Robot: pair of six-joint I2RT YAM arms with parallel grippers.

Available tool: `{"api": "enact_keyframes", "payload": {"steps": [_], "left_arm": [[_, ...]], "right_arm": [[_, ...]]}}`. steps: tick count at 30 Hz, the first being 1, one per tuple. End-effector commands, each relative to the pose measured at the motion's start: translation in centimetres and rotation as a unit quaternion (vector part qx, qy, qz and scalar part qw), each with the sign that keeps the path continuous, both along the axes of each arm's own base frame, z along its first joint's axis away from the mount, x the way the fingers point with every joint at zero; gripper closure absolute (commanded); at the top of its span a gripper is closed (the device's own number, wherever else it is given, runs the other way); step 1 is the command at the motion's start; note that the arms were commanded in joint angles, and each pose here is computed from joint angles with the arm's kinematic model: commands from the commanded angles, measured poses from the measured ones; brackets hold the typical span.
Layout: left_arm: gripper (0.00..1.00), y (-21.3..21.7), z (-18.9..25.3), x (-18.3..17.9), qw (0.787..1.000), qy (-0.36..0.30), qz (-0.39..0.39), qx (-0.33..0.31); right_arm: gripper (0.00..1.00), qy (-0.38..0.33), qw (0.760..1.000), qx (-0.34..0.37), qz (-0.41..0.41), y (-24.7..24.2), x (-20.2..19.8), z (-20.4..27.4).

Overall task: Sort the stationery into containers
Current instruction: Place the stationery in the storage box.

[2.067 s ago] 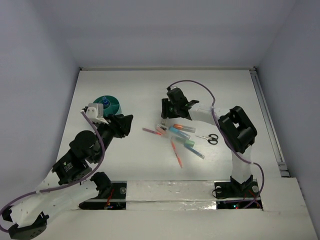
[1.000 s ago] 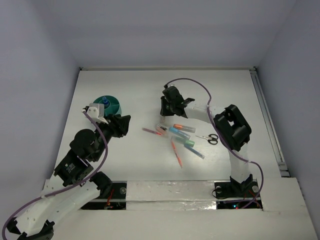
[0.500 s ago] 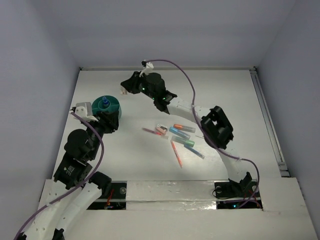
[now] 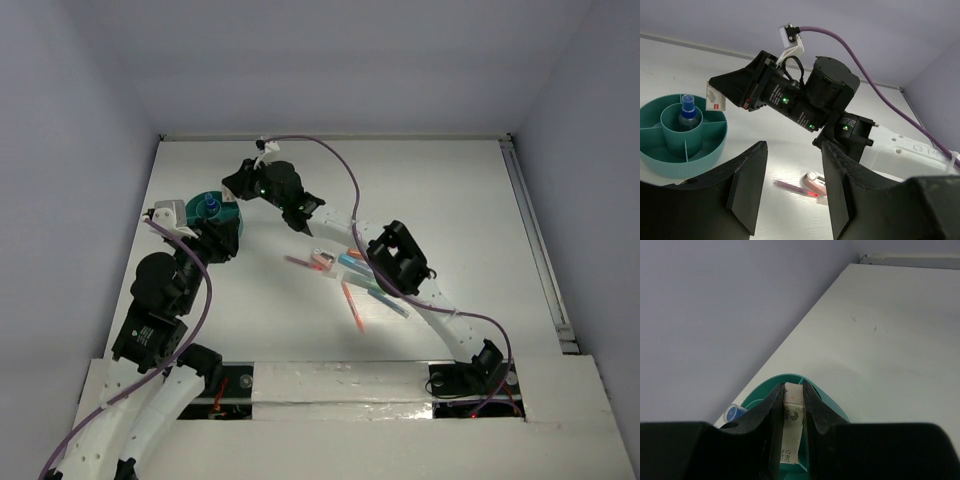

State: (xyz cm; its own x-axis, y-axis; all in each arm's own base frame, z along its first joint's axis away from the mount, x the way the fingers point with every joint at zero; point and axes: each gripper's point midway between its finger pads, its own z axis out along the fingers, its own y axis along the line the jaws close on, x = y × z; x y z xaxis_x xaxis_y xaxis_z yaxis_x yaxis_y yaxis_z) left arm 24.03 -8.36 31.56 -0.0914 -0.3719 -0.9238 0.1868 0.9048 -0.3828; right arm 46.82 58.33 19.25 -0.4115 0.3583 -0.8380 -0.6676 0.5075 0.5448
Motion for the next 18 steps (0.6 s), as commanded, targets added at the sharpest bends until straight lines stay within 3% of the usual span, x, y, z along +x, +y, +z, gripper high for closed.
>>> {"api": "enact_keyframes", "payload": {"steps": [1, 18], "left_arm": [[0.56, -0.5, 0.9, 0.1, 1.0, -0.02, -0.012, -0.009], [0.55, -0.2, 0.8, 0.1, 1.0, -0.018, -0.007, -0.007]], "right_arm": [[0.8, -0.056, 0.998, 0.024, -0.013, 0.1, 0.3, 4.8], [0.8, -0.036, 0.999, 0.009, -0.003, 1.5, 0.3, 1.0]]}}
